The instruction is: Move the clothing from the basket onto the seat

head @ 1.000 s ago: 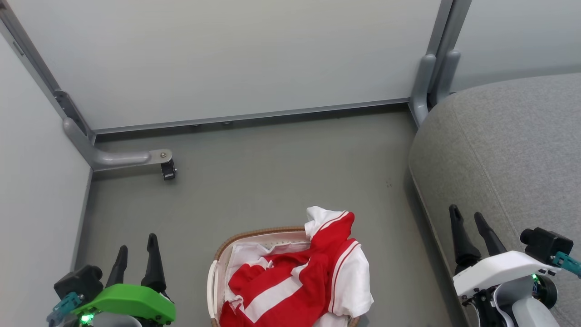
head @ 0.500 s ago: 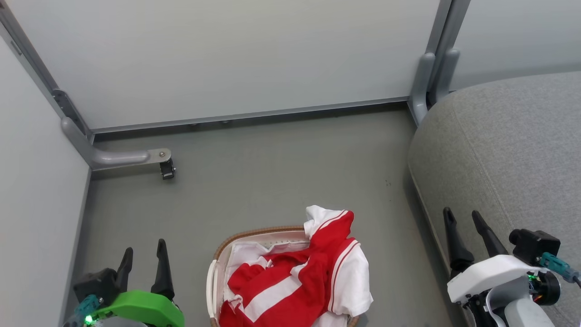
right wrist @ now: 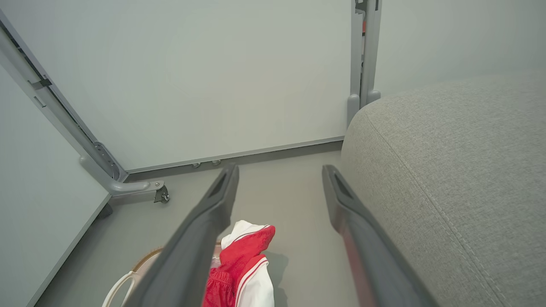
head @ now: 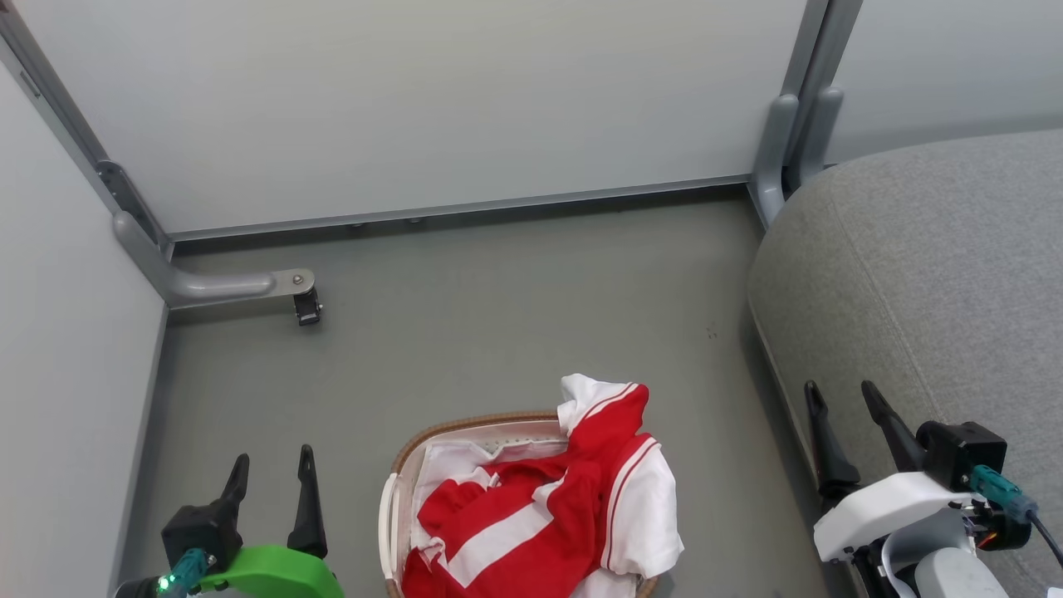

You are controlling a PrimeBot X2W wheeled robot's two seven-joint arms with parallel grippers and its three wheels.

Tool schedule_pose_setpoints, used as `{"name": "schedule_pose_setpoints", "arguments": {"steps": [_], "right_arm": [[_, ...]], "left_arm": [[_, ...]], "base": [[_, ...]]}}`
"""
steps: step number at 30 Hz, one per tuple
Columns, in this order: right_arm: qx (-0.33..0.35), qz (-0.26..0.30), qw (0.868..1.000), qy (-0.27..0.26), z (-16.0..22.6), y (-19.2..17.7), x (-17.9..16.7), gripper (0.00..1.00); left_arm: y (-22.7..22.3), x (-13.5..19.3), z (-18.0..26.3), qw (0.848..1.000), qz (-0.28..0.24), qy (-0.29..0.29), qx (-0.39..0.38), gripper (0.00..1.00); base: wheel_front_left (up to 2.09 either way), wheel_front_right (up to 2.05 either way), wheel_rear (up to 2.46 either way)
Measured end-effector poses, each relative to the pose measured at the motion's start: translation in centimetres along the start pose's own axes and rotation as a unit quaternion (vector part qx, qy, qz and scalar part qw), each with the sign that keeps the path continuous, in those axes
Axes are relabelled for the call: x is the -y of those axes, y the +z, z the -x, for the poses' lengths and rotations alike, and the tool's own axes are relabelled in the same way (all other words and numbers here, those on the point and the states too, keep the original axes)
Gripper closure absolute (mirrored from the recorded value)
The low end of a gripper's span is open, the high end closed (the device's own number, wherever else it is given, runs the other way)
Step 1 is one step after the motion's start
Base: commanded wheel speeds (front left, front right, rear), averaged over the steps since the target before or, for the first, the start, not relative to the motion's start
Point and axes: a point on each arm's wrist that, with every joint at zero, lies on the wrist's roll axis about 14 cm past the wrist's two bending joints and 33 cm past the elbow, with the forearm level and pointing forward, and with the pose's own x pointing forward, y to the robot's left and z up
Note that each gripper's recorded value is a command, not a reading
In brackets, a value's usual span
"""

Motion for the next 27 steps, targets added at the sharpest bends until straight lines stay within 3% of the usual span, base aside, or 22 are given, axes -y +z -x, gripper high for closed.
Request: {"name": "schedule_pose_setpoints", "arguments": {"steps": [27], "right_arm": [[-0.015, 0.112, 0.993, 0.028, -0.7, -1.6, -0.6, 0.0]], "left_arm": [[-1.7, 0.8, 0.2, 0.995, -0.101, -0.025, -0.01, 0.0]], "base": [[0.0, 0.0, 0.0]]}}
